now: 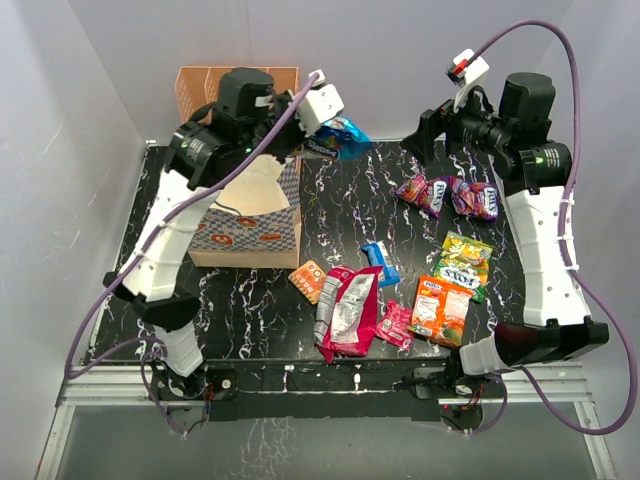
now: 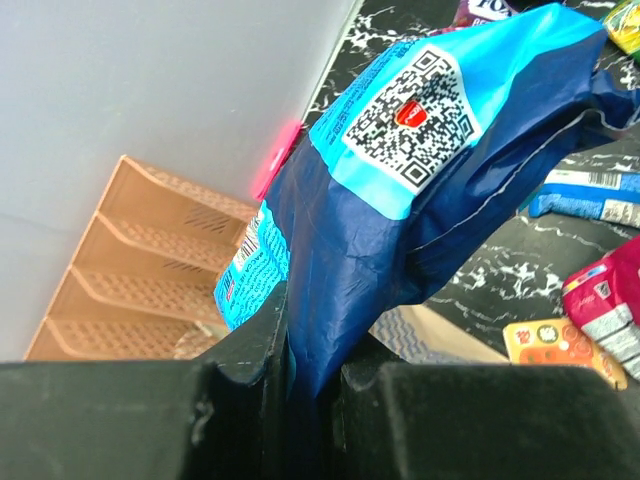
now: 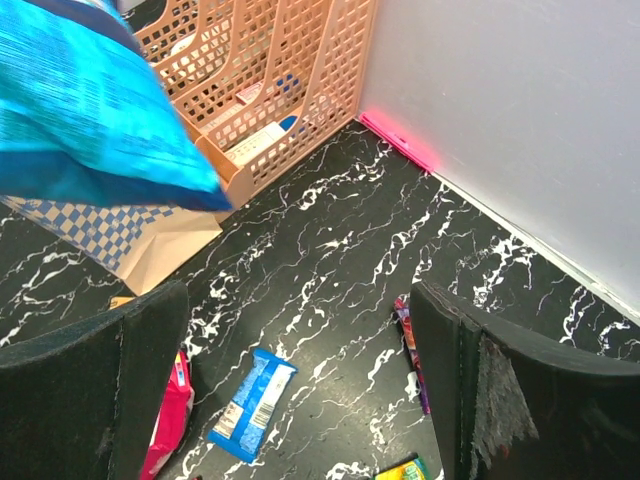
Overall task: Place the snacks into the paper bag
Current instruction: Place the snack in the paper bag.
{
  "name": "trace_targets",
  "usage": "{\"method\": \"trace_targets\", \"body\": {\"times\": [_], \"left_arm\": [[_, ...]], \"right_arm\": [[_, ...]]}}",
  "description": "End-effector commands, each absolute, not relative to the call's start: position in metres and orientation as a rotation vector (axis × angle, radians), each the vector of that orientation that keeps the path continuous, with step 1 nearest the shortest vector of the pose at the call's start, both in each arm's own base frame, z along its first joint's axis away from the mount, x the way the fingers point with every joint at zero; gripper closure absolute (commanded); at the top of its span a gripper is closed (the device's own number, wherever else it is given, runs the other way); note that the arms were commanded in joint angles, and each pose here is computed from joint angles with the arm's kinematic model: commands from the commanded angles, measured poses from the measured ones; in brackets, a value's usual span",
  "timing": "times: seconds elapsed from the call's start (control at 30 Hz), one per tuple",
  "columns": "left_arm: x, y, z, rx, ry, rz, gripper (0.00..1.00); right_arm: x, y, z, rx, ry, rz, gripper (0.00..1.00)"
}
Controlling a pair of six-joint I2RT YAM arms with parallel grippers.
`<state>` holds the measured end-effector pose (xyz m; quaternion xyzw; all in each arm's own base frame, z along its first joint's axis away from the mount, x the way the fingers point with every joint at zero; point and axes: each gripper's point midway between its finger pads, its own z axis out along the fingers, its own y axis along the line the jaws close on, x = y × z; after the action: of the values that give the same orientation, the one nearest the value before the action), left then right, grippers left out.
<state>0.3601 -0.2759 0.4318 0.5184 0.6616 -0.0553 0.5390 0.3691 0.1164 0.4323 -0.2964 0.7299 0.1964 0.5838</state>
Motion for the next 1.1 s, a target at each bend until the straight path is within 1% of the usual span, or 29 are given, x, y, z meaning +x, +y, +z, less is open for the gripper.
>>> {"method": "trace_targets", "body": {"times": [0.0,0.13,0.23,0.4,0.6,0.83,1.07], "left_arm": [[0.322,-0.218,0.516,1.117,1.413,0.031,1.0],[0.314,-0.187,0.505,1.119,1.493,0.154,1.0],[0.315,-0.158,0.508,1.054,1.54,0.285,1.0],[0.317,-0.116,0.507,0.978,1.608,0.42,1.0],[0.335,-0.076,0.466,0.955,1.77,0.528,1.0],[0.351,-0.055,0.429,0.962,1.918,0.467,1.0],[0.364,-0.069,0.399,1.03,1.975,0.366,1.0]], "right_arm": [[0.368,0.112,0.449,-0.691,1.645,0.436,0.02],[0.373,0.11,0.441,-0.683,1.661,0.431,0.02],[0.377,0.109,0.435,-0.678,1.674,0.431,0.02],[0.382,0.109,0.427,-0.673,1.691,0.44,0.02],[0.385,0.11,0.422,-0.671,1.702,0.452,0.02],[0.387,0.112,0.418,-0.67,1.71,0.469,0.02],[0.389,0.112,0.41,-0.667,1.73,0.477,0.02]]}}
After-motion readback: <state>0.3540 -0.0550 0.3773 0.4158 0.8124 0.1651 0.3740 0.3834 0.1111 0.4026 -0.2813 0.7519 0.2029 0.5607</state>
